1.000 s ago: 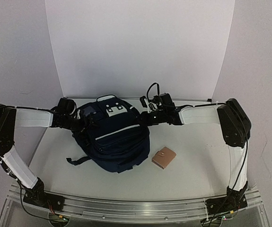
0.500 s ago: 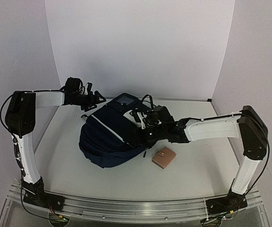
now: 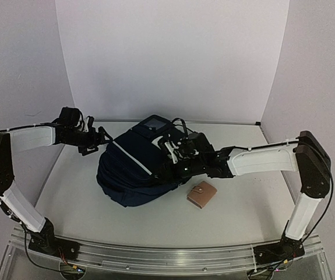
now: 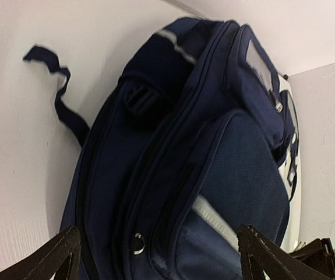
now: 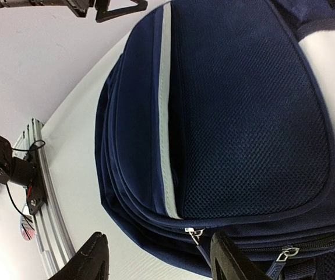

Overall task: Pack the student bag
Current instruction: Adjust the student bag at the center of the board.

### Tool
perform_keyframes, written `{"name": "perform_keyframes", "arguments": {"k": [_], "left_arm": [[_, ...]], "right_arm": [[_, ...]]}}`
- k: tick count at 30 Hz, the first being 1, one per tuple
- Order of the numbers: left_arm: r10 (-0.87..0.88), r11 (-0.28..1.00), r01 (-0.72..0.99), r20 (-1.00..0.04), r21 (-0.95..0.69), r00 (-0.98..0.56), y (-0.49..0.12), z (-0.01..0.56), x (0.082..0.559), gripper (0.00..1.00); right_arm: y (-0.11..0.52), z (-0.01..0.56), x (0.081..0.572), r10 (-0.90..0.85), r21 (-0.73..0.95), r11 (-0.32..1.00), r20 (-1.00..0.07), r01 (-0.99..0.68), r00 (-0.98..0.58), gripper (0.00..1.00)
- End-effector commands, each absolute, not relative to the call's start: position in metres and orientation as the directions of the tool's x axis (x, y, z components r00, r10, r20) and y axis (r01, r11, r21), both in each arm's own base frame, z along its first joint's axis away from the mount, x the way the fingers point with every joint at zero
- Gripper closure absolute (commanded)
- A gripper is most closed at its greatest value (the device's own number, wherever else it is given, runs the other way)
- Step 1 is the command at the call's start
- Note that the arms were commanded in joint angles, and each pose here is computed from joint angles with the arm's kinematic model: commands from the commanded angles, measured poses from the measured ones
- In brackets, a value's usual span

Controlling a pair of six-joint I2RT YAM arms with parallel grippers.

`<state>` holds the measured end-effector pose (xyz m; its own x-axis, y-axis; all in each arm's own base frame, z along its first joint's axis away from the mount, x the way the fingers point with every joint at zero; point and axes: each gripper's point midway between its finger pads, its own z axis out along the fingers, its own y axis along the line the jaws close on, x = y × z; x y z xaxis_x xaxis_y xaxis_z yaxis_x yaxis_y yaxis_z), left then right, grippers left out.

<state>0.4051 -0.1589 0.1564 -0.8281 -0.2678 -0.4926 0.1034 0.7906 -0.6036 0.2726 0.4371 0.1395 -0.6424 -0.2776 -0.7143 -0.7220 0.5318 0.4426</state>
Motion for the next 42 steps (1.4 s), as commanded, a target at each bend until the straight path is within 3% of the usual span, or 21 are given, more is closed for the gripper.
{"name": "perform_keyframes", "arguments": {"k": [1, 6, 11, 19, 22, 25, 35, 37, 42], "left_arm": [[-0.277, 0.692, 0.166, -0.471, -0.703, -0.838, -0.176, 0.174, 0.383, 0.06], [-0.262, 0.676, 0.170, -0.449, -0.717, -0.854, -0.179, 0.166, 0.374, 0.09], [-0.250, 0.651, 0.182, -0.434, -0.737, -0.865, -0.185, 0.162, 0.374, 0.23], [-0.252, 0.595, 0.194, -0.409, -0.780, -0.877, -0.199, 0.165, 0.374, 0.65], [-0.267, 0.590, 0.201, -0.424, -0.782, -0.866, -0.206, 0.171, 0.371, 0.77], [-0.292, 0.604, 0.192, -0.439, -0.773, -0.850, -0.210, 0.174, 0.369, 0.82], [-0.308, 0.634, 0.201, -0.482, -0.747, -0.820, -0.228, 0.184, 0.362, 0.95], [-0.334, 0.662, 0.171, -0.492, -0.730, -0.804, -0.221, 0.183, 0.365, 0.99], [-0.451, 0.738, 0.021, -0.516, -0.674, -0.728, -0.187, 0.173, 0.373, 1.00]], "right_arm": [[0.435, 0.110, 0.272, -0.353, 0.379, 0.543, -0.707, -0.750, -0.613, 0.45], [0.436, 0.096, 0.280, -0.378, 0.340, 0.562, -0.706, -0.754, -0.599, 0.49], [0.436, 0.094, 0.284, -0.387, 0.313, 0.574, -0.711, -0.757, -0.587, 0.57], [0.435, 0.100, 0.280, -0.386, 0.306, 0.587, -0.709, -0.750, -0.590, 0.99], [0.441, 0.113, 0.269, -0.395, 0.310, 0.583, -0.700, -0.751, -0.595, 1.00], [0.452, 0.120, 0.255, -0.423, 0.324, 0.574, -0.669, -0.752, -0.611, 1.00], [0.496, 0.135, 0.222, -0.426, 0.429, 0.542, -0.602, -0.723, -0.676, 1.00], [0.502, 0.143, 0.219, -0.414, 0.449, 0.529, -0.604, -0.720, -0.681, 1.00], [0.503, 0.161, 0.215, -0.402, 0.461, 0.509, -0.619, -0.726, -0.675, 1.00]]}}
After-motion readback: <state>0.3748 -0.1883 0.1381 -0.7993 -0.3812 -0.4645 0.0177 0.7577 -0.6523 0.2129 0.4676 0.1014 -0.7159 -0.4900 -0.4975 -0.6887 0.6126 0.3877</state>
